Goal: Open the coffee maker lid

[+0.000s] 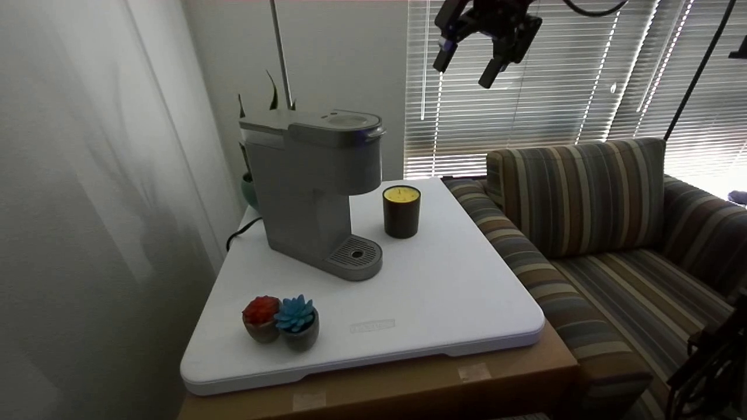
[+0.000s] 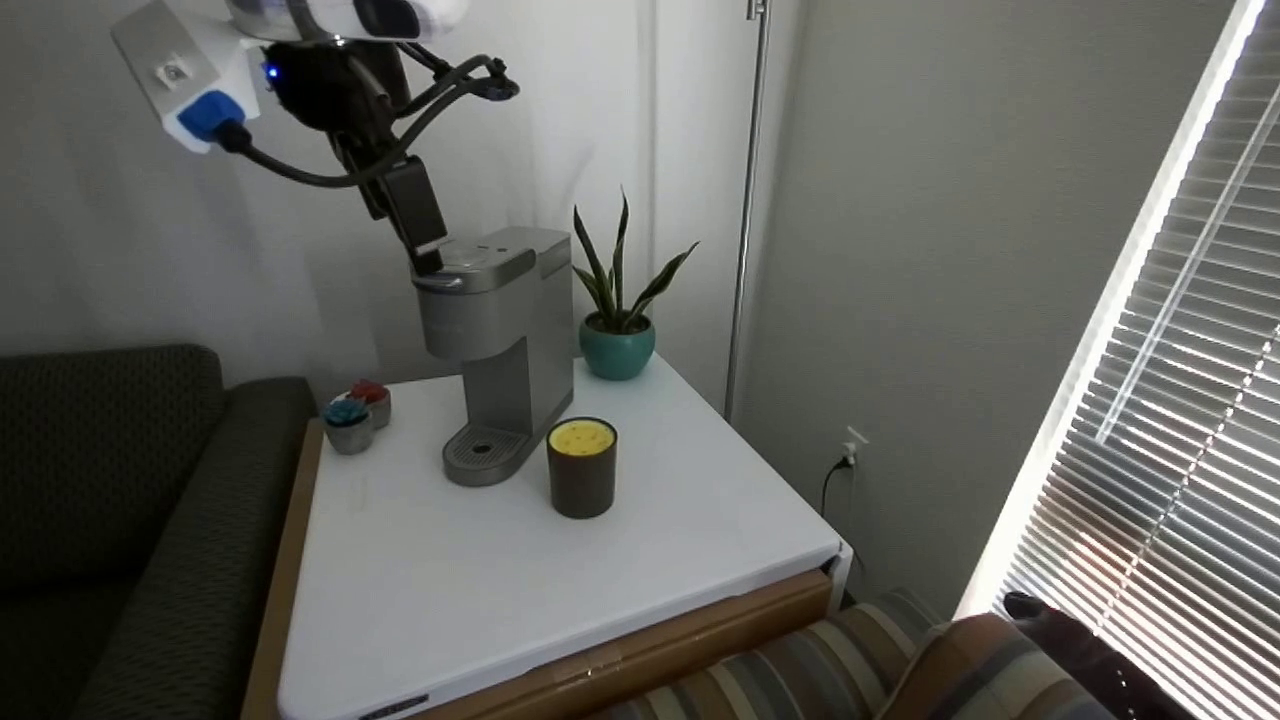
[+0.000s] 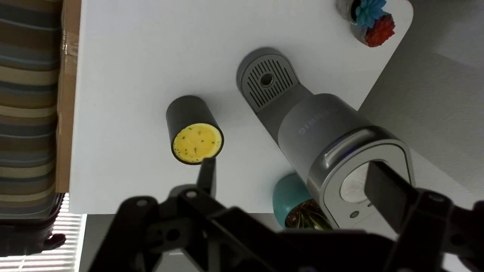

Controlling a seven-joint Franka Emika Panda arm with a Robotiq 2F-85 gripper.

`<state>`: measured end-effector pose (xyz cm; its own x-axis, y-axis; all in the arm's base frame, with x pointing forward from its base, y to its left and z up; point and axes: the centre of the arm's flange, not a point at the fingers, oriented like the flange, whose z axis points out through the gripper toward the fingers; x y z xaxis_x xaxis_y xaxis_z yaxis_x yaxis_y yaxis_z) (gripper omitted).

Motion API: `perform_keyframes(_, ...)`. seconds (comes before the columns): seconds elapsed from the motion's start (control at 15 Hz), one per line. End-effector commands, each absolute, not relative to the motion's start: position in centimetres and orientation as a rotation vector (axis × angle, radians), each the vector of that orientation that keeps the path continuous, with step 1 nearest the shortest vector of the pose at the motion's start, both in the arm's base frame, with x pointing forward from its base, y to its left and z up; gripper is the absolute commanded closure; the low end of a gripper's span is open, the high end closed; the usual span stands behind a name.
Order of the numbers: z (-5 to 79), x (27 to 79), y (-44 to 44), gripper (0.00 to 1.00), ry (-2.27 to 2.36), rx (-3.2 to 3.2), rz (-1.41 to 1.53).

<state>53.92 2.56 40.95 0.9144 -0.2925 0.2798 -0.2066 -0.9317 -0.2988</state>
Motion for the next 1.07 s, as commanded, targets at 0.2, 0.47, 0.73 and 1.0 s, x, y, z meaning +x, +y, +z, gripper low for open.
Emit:
perform_keyframes(0.2,35.9,54.8,5.7,0.00,0.518,-2.929,-0.137)
perform_keyframes(0.47,34.9,53.7,6.4,0.00,0.518,-2.920,-0.135)
perform_keyframes(0.73,35.2,53.3,6.4,0.00,0.437,-2.984,-0.069)
perform_keyframes(1.0,33.2,53.6,7.6,0.00,0.492,-3.031,-0.051)
